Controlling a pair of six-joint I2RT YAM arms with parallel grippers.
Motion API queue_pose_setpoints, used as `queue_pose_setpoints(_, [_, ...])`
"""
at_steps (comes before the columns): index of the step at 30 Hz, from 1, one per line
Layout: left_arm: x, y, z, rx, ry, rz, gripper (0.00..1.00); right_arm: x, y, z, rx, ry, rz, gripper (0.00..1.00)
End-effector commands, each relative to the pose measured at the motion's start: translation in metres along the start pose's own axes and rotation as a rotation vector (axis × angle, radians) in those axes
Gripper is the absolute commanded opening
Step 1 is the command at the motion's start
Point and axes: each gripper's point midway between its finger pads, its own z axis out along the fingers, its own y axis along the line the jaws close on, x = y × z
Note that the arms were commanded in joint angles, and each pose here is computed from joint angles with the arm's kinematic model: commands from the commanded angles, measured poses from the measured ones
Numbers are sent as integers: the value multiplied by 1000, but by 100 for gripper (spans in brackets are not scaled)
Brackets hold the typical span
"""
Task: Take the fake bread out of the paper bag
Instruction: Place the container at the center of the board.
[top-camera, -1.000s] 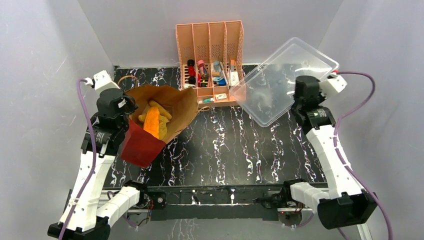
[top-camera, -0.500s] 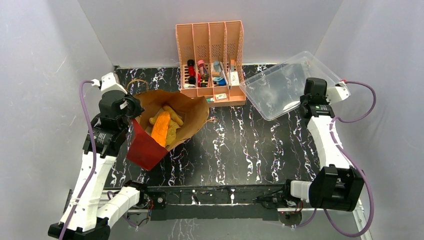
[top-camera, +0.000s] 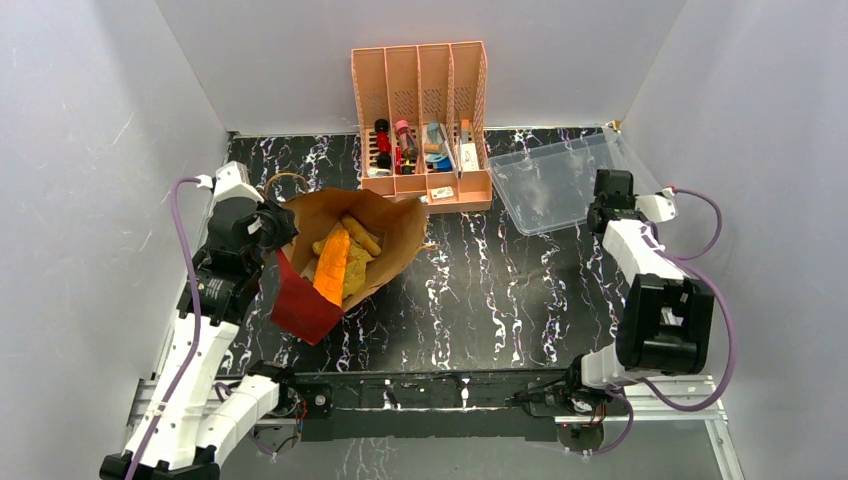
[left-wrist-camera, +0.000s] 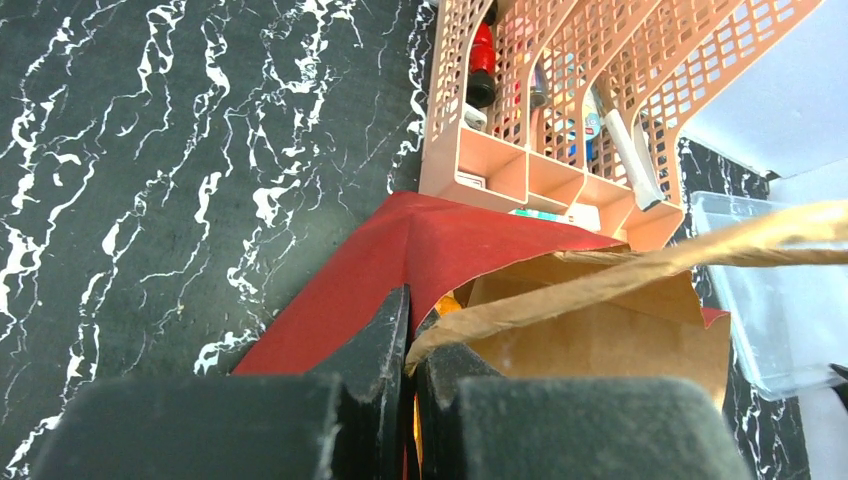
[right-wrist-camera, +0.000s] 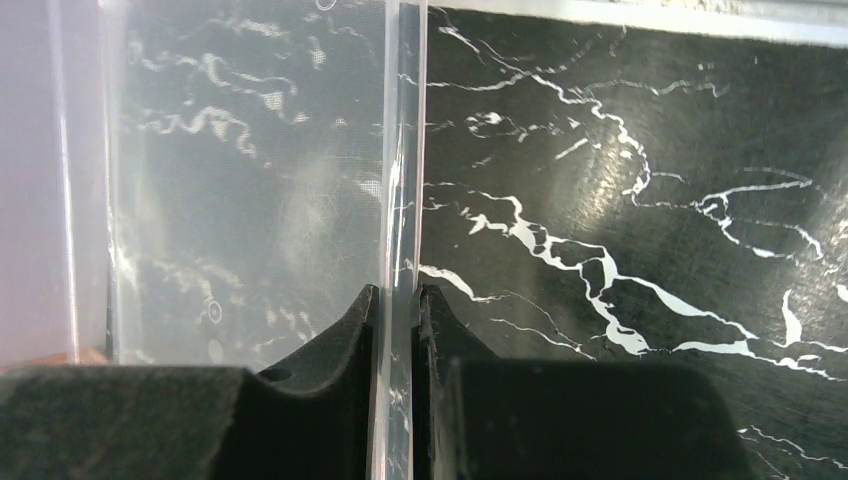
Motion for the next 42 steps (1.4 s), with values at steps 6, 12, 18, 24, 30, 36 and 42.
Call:
queue_pose_setpoints(6, [-20, -23, -8, 138, -117, -108, 0, -1, 1, 20, 13, -65, 187, 0])
queue_pose_setpoints(12, [-18, -23, -8, 148, -124, -133, 0, 13, -12, 37, 71, -57, 184, 0])
queue_pose_setpoints(18, [-17, -17, -9, 130, -140, -155, 0, 23, -15, 48, 88, -51, 181, 0])
queue_pose_setpoints(24, [-20, -10, -11, 96, -169, -197, 0, 34, -18, 56, 98, -33, 156, 25])
queue_pose_setpoints(30, [-19, -3, -12, 62, -173, -223, 0, 51, -20, 57, 46, 35, 101, 66])
queue_pose_setpoints(36, [-25, -5, -19, 62, -178, -241, 0, 42, -15, 43, 8, 29, 35, 83])
queue_pose_setpoints(42, [-28, -4, -20, 40, -169, -293, 0, 27, -5, 15, -39, -27, -55, 89])
